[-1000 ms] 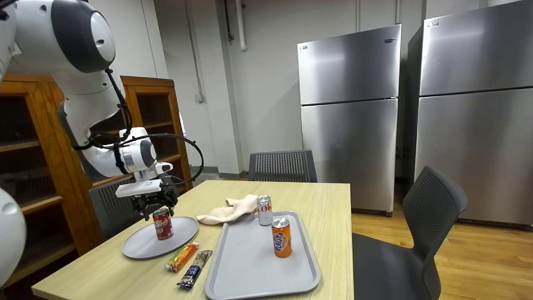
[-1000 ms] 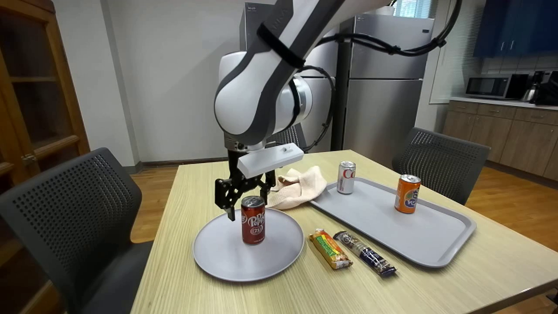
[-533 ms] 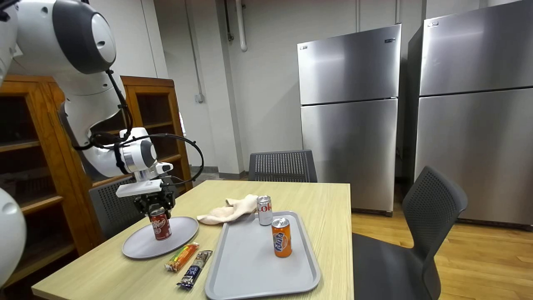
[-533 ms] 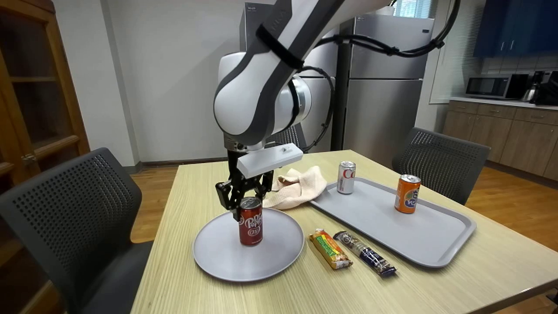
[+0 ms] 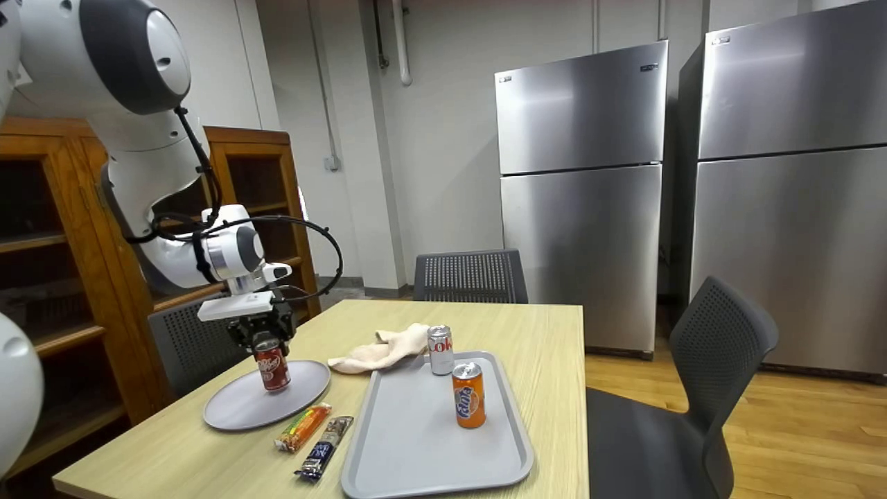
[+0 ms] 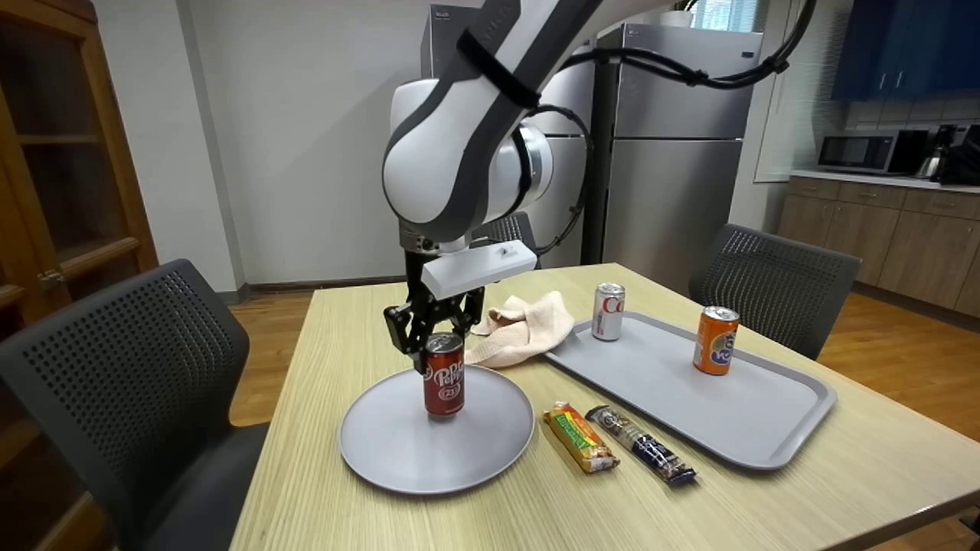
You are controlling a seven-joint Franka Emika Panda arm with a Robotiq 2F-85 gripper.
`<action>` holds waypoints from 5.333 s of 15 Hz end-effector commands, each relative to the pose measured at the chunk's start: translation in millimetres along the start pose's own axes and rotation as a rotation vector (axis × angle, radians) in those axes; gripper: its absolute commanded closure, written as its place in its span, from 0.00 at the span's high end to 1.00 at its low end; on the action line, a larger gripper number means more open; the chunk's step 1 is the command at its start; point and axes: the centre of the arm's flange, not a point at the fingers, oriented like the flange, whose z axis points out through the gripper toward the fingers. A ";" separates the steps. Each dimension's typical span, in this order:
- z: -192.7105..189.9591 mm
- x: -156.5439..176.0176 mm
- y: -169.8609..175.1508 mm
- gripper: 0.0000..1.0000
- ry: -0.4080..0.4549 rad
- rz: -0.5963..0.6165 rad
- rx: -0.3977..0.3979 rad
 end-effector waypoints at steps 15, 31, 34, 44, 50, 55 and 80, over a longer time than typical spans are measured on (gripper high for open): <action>-78.9 -80.3 119.0 0.38 0.099 0.149 0.001; -66.0 -136.7 229.4 0.38 0.087 0.359 0.016; -59.5 -143.0 245.4 0.38 0.081 0.389 0.013; -26.4 -151.9 277.9 0.38 0.058 0.464 -0.027; -6.5 -156.7 286.5 0.38 0.031 0.481 -0.034; -1.2 -156.1 288.3 0.38 0.022 0.481 -0.040; -69.3 -120.6 266.9 1.00 0.165 0.435 -0.048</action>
